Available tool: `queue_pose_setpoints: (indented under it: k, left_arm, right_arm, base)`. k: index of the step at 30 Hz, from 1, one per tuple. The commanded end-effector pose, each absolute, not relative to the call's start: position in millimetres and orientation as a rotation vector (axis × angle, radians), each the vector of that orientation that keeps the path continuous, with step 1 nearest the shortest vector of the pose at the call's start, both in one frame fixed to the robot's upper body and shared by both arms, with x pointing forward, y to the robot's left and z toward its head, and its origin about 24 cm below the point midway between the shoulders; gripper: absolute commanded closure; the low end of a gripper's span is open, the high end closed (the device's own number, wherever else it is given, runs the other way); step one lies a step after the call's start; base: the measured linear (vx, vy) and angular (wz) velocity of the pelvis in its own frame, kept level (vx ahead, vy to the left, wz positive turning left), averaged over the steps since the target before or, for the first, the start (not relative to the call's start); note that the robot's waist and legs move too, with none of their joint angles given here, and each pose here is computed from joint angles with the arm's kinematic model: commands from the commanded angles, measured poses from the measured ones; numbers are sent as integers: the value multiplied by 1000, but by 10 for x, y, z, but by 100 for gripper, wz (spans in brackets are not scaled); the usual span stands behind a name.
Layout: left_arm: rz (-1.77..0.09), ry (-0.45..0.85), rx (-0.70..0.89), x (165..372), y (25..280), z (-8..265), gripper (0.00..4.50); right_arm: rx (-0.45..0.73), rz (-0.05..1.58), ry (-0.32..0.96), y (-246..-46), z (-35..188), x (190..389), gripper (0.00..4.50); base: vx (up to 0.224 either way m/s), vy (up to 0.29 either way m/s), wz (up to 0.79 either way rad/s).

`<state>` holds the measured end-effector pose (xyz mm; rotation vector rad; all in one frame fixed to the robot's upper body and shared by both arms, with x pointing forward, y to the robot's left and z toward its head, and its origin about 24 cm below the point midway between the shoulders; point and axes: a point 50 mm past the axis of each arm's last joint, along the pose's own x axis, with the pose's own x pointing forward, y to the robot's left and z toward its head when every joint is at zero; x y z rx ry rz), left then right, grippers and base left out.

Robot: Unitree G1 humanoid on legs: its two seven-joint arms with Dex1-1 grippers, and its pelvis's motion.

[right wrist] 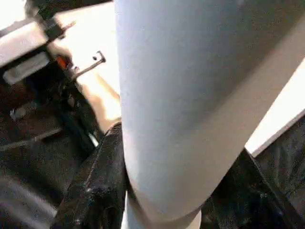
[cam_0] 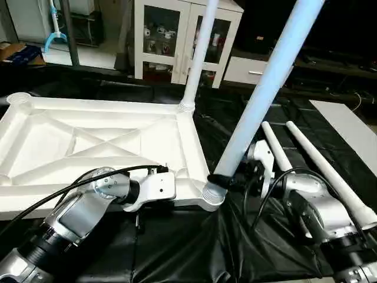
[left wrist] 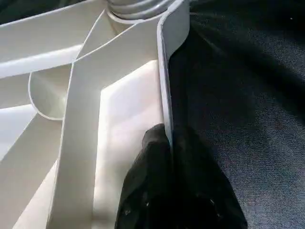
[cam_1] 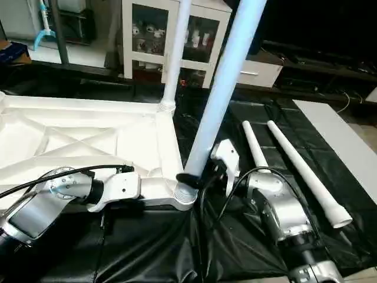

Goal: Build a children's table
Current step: Insert table leg to table base

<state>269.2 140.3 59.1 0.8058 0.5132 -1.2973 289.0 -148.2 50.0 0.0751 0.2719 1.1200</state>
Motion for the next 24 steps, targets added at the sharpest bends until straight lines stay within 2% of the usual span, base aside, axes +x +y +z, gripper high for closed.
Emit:
queue_pose_setpoints:
  k: [1, 11, 15, 19, 24]
  left_arm:
    - [-1364, 481, 829, 2660, 1312, 625, 450]
    - [-1382, 509, 867, 2658, 1317, 588, 450]
    - [-1387, 501, 860, 2662, 1284, 596, 450]
    - [-1395, 503, 850, 2661, 1270, 599, 450]
    - [-1396, 506, 850, 2656, 1272, 599, 450]
  right_arm:
    - [73, 911, 612, -1827, -68, 2710, 262]
    - [154, 923, 531, -1865, 155, 2820, 262]
    - [230, 922, 515, -1890, 230, 2863, 262]
    - [289, 1001, 591, -1901, 223, 2795, 262]
    - [326, 1034, 618, -1944, 285, 2801, 262]
  base:
    - [0, 0, 0]
    - [0, 0, 0]
    - [0, 0, 0]
    - [0, 0, 0]
    - [59, -9, 5]
